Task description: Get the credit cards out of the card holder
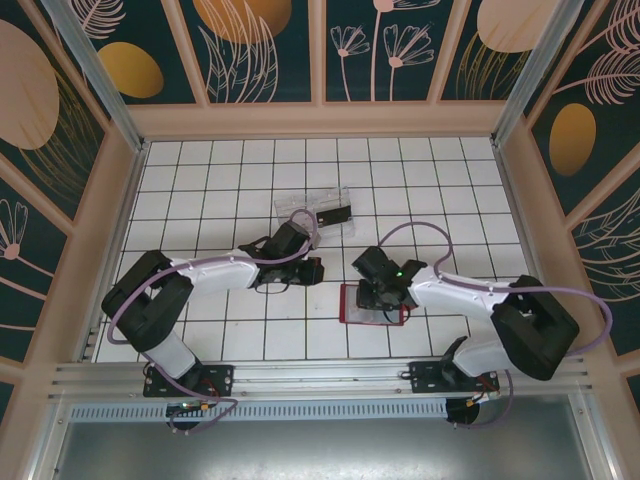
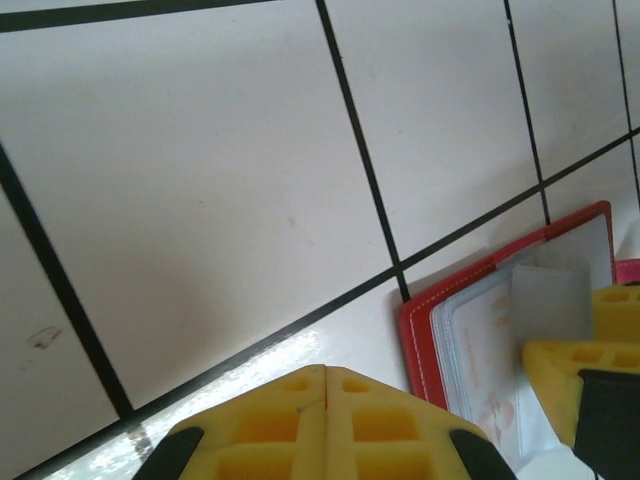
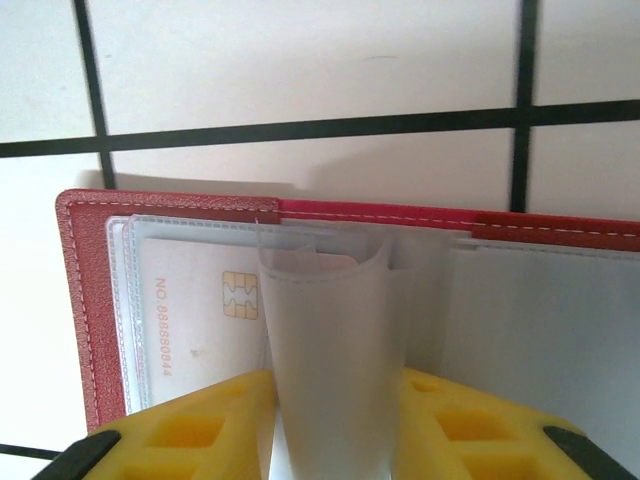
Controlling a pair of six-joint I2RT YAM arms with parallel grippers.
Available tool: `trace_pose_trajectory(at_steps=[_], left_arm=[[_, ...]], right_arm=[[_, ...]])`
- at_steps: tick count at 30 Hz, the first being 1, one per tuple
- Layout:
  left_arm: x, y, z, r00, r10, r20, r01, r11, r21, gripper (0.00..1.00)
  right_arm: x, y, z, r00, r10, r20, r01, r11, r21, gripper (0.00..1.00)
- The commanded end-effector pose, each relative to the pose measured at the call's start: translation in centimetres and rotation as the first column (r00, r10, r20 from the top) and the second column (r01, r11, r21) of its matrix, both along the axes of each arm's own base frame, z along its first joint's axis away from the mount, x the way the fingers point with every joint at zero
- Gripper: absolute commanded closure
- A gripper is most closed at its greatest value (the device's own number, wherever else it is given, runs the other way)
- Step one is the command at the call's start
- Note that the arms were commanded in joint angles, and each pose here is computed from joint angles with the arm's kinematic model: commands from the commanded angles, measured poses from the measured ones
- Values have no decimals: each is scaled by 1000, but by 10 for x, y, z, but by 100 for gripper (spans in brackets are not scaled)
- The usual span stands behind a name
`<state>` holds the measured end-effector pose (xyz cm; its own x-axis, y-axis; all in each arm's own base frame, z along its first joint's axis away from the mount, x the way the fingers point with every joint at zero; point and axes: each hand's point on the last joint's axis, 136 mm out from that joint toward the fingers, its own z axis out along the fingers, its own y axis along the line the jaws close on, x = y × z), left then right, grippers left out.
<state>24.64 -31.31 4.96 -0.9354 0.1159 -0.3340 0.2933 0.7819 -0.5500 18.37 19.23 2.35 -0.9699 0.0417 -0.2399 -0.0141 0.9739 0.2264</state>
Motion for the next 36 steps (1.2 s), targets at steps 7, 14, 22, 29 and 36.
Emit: trace_pose_trajectory(at_steps=[7,14,22,29,36], left_arm=[[-30,-66,5,986,-146,-79,136,983,-122,100],[-46,-87,2,975,-184,-123,159,970,-185,100],[-42,-50,-2,992,-76,-97,70,996,-62,100],[-28,-16,18,997,55,-45,-58,996,-71,100],[-31,-16,17,997,31,-75,-39,994,-100,100]], right_arm=[[4,-4,5,998,-69,6,67,986,154,69],[4,6,8,998,-59,1,57,976,210,75],[15,32,25,996,-86,13,76,932,355,82],[37,45,39,983,-174,52,134,888,440,85],[55,55,36,984,-168,66,127,905,405,92]])
